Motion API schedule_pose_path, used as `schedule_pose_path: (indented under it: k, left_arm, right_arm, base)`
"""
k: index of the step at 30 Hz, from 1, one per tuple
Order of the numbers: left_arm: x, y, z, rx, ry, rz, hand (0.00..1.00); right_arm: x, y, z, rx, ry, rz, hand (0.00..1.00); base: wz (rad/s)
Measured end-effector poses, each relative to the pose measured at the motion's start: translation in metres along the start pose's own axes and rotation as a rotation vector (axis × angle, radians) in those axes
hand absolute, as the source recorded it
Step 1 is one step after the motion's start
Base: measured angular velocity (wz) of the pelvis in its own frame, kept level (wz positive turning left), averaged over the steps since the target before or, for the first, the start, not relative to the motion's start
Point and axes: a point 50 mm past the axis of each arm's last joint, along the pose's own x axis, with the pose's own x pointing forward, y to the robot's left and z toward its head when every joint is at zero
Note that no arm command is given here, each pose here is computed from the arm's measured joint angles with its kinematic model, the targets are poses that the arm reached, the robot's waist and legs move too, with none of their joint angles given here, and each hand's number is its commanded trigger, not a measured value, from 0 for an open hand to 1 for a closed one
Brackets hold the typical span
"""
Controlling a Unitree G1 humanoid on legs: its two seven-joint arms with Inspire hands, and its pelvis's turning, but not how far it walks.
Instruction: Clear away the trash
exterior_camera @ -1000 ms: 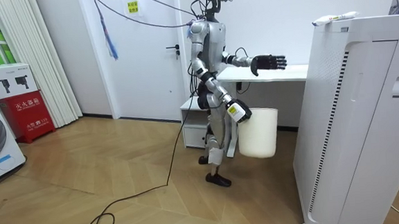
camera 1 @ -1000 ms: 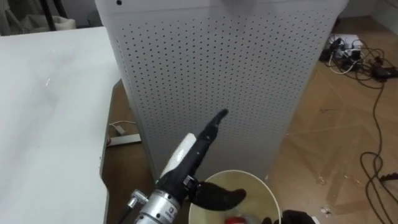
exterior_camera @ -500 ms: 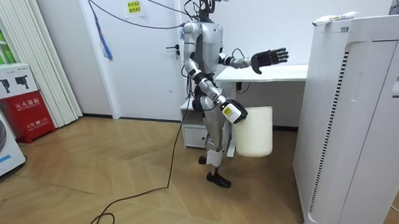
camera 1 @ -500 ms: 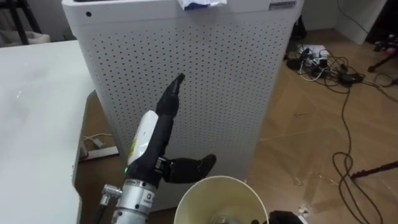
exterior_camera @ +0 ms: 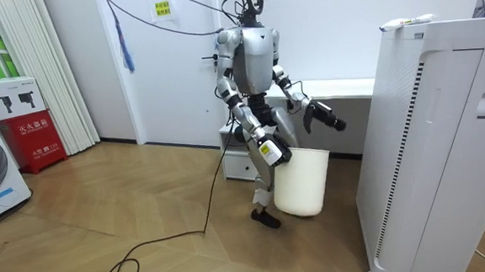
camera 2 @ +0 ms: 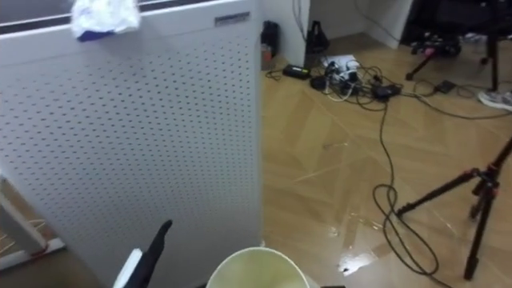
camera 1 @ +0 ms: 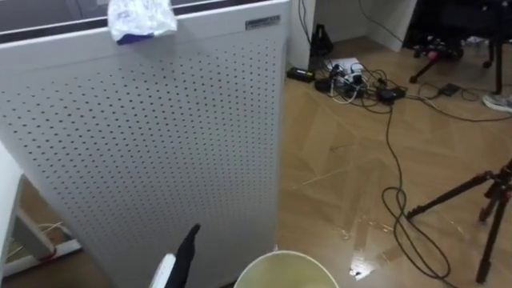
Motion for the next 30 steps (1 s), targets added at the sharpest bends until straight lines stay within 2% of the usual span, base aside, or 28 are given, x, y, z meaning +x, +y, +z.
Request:
schedule_pose_path:
  k: [5, 13, 18, 22, 24, 27, 30]
  left_arm:
    - [-0.012, -0.006, -0.024, 0.006, 0.100, -0.021, 0.00]
    - [-0.019, -0.003, -0.042, 0.011, 0.189, -0.029, 0.00]
    - [-0.020, -0.002, -0.042, 0.011, 0.200, -0.022, 0.00]
    - [-0.019, 0.001, -0.037, 0.066, 0.176, -0.010, 0.00]
    - [-0.022, 0.007, -0.038, 0.052, 0.179, 0.068, 0.00]
    - [-0.023, 0.018, -0.038, 0.080, 0.170, 0.128, 0.00]
    - [-0.020, 0.021, -0.032, 0.098, 0.137, 0.164, 0.00]
  right_arm:
    - [-0.003, 0.002, -0.002, 0.006, -0.005, 0.003, 1.00]
    - [-0.012, 0.009, 0.030, 0.006, -0.170, 0.034, 1.00]
    - [-0.013, 0.007, 0.041, 0.008, -0.227, 0.015, 1.00]
    - [-0.014, 0.004, 0.033, -0.017, -0.200, -0.022, 1.00]
    - [-0.015, 0.001, 0.031, -0.034, -0.194, -0.039, 1.00]
    - [-0.018, 0.003, 0.022, -0.037, -0.172, -0.063, 1.00]
    - [-0.019, 0.002, 0.018, -0.039, -0.162, -0.065, 1.00]
  base:
    - [-0.25]
    - [-0.24]
    - [0.37]
    - [0.46]
    - [0.17]
    - [0.84]
    - [0.56]
